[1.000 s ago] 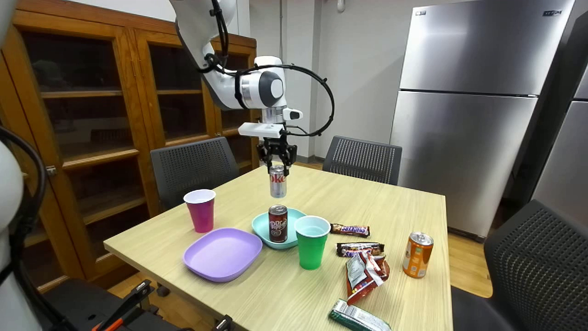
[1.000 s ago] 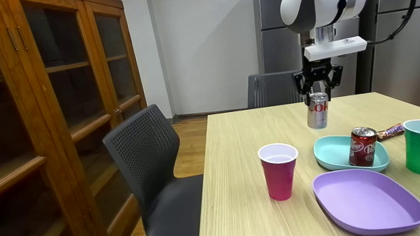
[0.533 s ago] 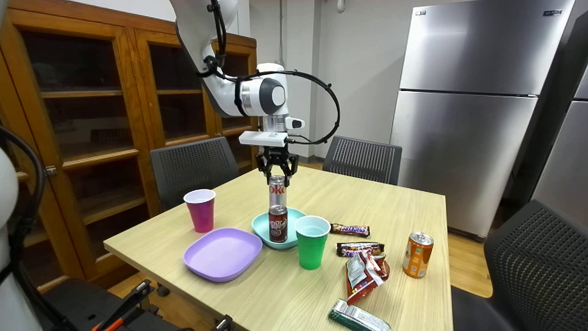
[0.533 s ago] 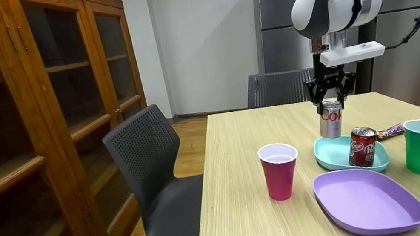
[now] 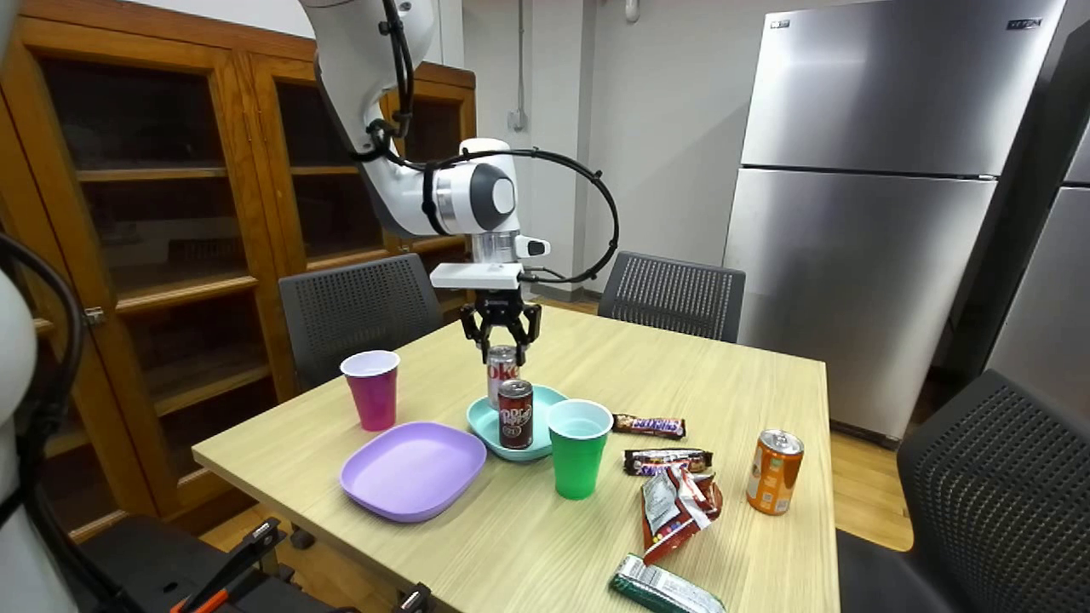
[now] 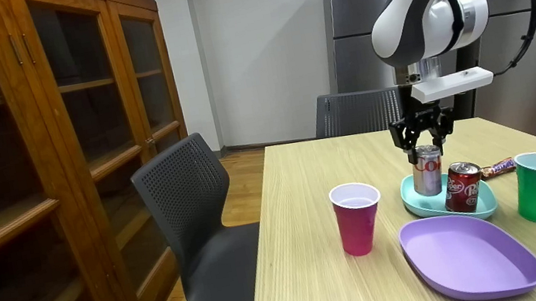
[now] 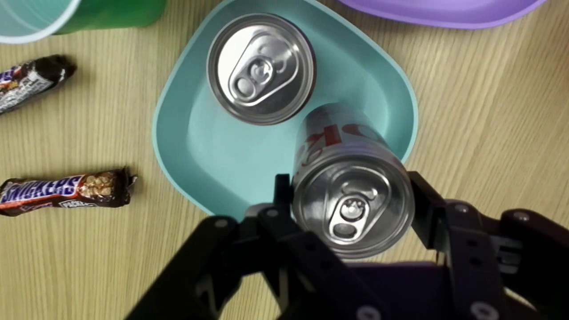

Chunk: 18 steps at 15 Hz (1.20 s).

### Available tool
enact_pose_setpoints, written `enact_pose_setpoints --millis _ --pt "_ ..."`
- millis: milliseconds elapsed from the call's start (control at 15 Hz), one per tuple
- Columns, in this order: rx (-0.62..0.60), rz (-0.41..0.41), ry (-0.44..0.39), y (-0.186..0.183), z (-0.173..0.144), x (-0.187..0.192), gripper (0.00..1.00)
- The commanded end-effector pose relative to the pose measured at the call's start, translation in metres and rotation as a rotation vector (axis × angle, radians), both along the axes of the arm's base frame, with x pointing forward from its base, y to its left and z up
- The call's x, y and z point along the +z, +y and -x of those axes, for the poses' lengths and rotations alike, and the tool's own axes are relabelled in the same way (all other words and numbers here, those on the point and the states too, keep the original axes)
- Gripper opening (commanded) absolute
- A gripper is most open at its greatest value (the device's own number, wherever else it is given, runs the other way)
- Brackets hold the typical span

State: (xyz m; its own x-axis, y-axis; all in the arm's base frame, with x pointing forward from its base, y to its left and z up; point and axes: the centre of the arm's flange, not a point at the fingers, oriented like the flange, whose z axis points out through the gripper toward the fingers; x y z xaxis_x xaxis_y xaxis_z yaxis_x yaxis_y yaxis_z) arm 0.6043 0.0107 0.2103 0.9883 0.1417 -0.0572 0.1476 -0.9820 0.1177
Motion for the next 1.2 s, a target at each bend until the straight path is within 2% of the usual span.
enact_pose_setpoints --millis 0,333,800,867,1067,1133 --pt "0.039 0.027 -0.008 0.006 0.005 -0.005 0.38" --pt "0.056 0.012 -0.005 0.011 0.002 -0.019 0.38" --pt "0.124 -0.015 -0.045 0.014 -0.001 -0.027 0.38" --pt "0.129 -0.01 -0.039 0.014 -0.001 -0.027 0.88" --pt "0.146 -0.017 -0.037 0.013 0.0 -0.021 0.99" --pt "0.144 -0.02 -0.039 0.012 0.0 -0.018 1.0"
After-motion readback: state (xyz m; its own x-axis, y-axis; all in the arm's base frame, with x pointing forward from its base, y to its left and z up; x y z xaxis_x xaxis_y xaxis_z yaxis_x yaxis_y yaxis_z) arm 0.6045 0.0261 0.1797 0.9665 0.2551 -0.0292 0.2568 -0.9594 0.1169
